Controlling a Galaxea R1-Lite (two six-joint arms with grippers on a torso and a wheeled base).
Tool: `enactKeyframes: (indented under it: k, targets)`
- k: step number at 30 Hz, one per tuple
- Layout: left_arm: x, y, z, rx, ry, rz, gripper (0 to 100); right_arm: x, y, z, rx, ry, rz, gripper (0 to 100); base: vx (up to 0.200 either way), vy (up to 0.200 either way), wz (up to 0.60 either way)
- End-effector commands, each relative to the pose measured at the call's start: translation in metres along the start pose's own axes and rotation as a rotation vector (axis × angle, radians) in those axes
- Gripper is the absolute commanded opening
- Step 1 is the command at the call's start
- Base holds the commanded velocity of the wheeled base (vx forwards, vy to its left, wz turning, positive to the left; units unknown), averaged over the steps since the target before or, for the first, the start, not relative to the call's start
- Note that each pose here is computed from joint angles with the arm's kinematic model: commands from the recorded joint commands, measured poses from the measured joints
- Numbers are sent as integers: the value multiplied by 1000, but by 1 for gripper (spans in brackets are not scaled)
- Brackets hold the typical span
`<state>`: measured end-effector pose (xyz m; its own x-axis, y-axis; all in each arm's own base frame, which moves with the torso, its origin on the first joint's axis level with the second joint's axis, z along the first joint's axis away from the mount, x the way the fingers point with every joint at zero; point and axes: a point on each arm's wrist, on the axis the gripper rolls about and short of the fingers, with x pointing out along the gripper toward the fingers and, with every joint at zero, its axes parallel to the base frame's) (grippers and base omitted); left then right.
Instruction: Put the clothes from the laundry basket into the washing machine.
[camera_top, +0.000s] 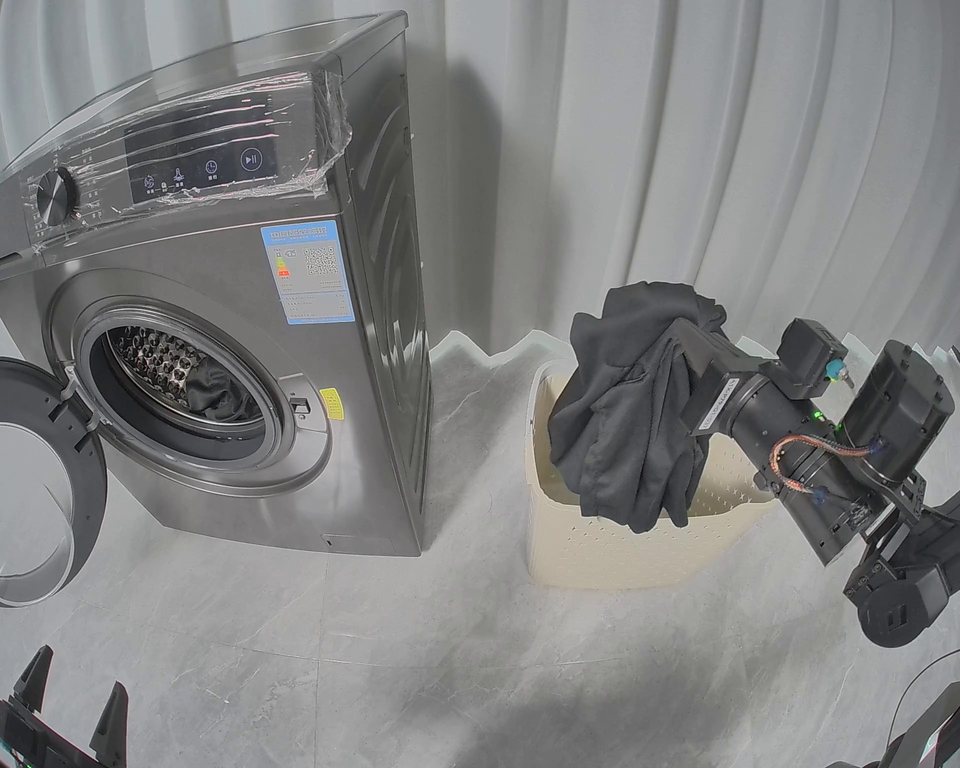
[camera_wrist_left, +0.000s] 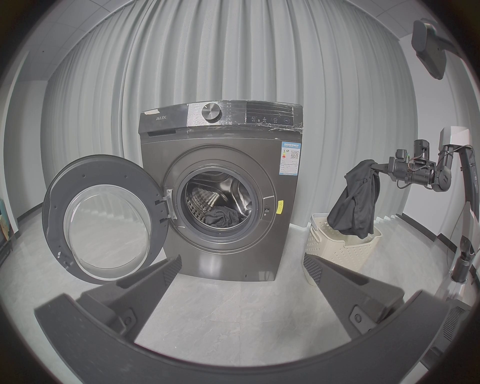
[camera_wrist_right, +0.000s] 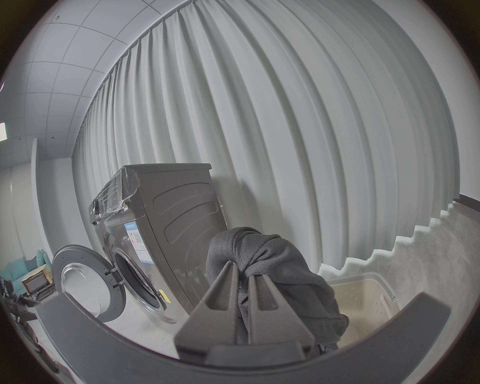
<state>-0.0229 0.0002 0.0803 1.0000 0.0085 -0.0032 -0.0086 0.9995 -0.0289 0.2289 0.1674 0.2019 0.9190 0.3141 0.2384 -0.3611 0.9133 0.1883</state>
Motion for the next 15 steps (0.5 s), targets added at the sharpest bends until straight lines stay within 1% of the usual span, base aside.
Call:
enactKeyframes:
  k: [1,8,13,15]
  targets:
    - [0,0,-4,1,0,-2,100,-5,1,11,11,-32,-9,0,0,0,0]
    - [0,0,-4,-2,0,-2,100,-10,-1,5,4,-6,-14,0,-200,0,0]
    - [0,0,-5,-2,1,-2,100,-12,1,7,9,-12,-2,0,0,0,0]
    - [0,0,-5,-5,1,-2,100,-14,4,6,10,-5,7,0,0,200,0]
